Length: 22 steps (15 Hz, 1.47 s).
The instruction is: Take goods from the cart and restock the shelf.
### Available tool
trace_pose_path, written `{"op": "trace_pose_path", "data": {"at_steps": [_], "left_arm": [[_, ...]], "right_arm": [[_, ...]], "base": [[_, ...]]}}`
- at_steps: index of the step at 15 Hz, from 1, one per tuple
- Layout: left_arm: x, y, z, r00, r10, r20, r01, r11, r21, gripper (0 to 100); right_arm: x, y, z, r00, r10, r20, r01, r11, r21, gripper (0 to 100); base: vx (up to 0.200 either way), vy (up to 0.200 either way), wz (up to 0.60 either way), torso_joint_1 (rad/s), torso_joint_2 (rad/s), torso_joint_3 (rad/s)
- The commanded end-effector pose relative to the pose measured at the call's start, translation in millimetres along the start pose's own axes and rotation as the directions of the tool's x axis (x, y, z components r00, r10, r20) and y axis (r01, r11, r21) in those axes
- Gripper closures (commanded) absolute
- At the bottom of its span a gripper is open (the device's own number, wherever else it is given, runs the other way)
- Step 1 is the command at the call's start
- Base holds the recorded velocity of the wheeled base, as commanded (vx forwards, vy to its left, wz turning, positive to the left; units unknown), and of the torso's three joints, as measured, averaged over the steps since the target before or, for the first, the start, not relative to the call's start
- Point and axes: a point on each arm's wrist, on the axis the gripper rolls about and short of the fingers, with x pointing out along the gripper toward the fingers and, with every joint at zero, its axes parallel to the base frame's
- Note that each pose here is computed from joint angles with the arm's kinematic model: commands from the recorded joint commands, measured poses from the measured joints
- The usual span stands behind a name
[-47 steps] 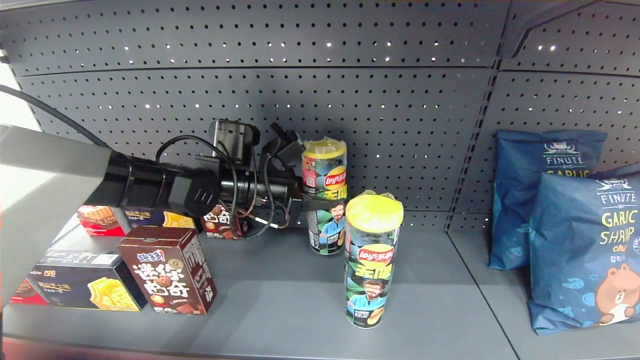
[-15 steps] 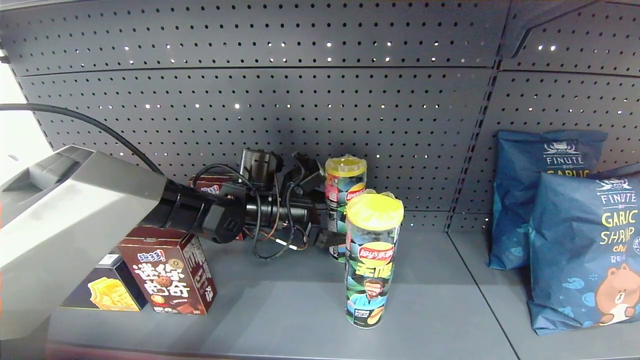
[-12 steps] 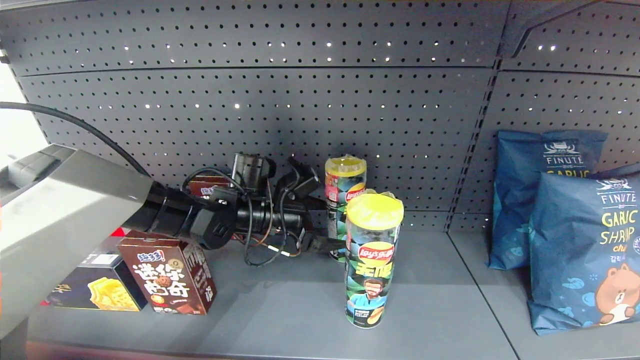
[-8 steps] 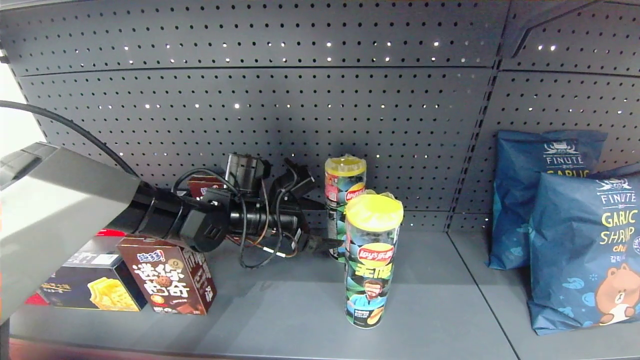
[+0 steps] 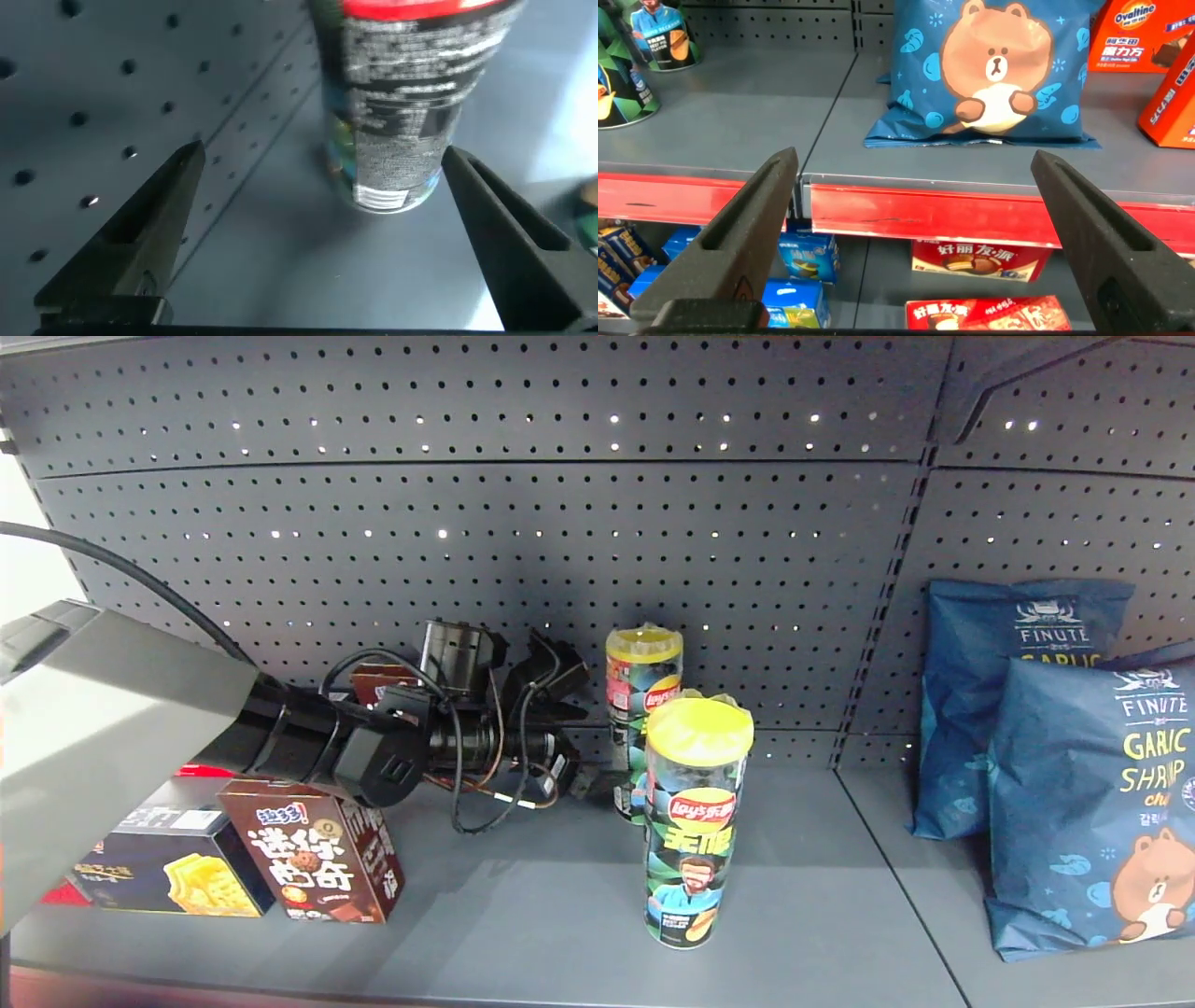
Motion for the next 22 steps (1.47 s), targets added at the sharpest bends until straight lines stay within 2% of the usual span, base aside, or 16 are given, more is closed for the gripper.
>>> {"op": "trace_pose_path", "data": {"at_steps": [1,3,7,13,16,17,21,22], "left_arm": [[0,0.1,1.7,0.999,0.039,0.003,-0.039,0.999,0.005,0],[2,-4.6,0.4,0.997,0.073,0.001,-0.073,0.997,0.014,0],[1,-10.8,-11.5,0.996,0.086,-0.011,-0.086,0.996,0.001,0],[0,-8.7,-13.0,0.991,0.132,-0.019,-0.132,0.991,-0.004,0],[0,-6.5,-9.5,0.985,0.170,0.010,-0.170,0.985,-0.033,0],[0,-6.5,-9.3,0.985,0.171,0.011,-0.170,0.985,-0.034,0],[0,-5.9,-7.9,0.983,0.181,0.013,-0.181,0.983,-0.032,0],[0,-6.0,-3.1,0.981,0.189,0.039,-0.189,0.982,-0.012,0]], "right_arm": [[0,0,0,1.000,0.001,-0.001,-0.001,1.000,-0.001,0],[0,0,0,1.000,0.001,-0.001,-0.001,1.000,-0.001,0],[0,0,0,1.000,0.001,-0.001,-0.001,1.000,-0.001,0],[0,0,0,1.000,0.001,-0.001,-0.001,1.000,-0.001,0],[0,0,0,1.000,0.001,-0.001,-0.001,1.000,-0.001,0],[0,0,0,1.000,0.001,-0.001,-0.001,1.000,-0.001,0],[0,0,0,1.000,0.001,-0.001,-0.001,1.000,-0.001,0],[0,0,0,1.000,0.001,-0.001,-0.001,1.000,-0.001,0]], "base": [[0.000,0.000,0.00,0.000,0.00,0.000],[0.000,0.000,0.00,0.000,0.00,0.000],[0.000,0.000,0.00,0.000,0.00,0.000],[0.000,0.000,0.00,0.000,0.00,0.000],[0.000,0.000,0.00,0.000,0.00,0.000],[0.000,0.000,0.00,0.000,0.00,0.000],[0.000,0.000,0.00,0.000,0.00,0.000],[0.000,0.000,0.00,0.000,0.00,0.000]]}}
